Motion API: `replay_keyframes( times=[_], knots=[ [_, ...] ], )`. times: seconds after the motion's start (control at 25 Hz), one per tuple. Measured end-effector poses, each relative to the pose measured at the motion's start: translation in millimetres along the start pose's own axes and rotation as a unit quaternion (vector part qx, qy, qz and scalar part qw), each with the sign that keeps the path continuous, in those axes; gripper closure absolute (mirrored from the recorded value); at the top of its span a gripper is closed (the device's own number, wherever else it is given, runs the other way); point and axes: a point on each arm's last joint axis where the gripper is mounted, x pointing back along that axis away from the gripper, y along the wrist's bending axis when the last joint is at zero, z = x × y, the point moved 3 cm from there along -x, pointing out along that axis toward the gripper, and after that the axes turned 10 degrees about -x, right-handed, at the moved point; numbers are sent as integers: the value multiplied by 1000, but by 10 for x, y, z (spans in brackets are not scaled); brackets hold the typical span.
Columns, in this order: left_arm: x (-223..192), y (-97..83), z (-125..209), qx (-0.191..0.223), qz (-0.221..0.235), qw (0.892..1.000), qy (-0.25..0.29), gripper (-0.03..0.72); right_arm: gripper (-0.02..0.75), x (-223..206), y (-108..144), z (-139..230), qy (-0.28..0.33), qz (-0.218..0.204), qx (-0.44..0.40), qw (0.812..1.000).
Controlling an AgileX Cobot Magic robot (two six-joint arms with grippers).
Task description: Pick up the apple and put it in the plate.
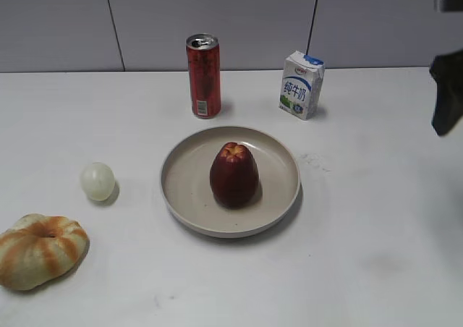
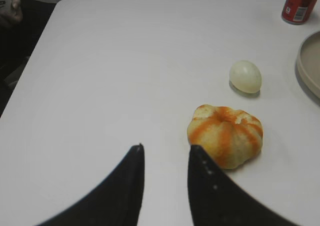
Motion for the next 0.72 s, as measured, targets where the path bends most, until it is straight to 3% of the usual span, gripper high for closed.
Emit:
replay_keyframes(
  times=[0.12, 0.32, 0.72],
  knots=[
    [0, 0, 0, 0, 0, 1000, 0, 452, 146, -37, -115, 426, 16, 4, -1, 1000],
    [0, 0, 0, 0, 0, 1000, 0, 452, 146, -55, -254, 940, -19, -4, -1, 1000],
    [0, 0, 0, 0, 0, 1000, 0, 452, 147, -84, -438, 1621, -87, -20, 1, 996]
  ],
)
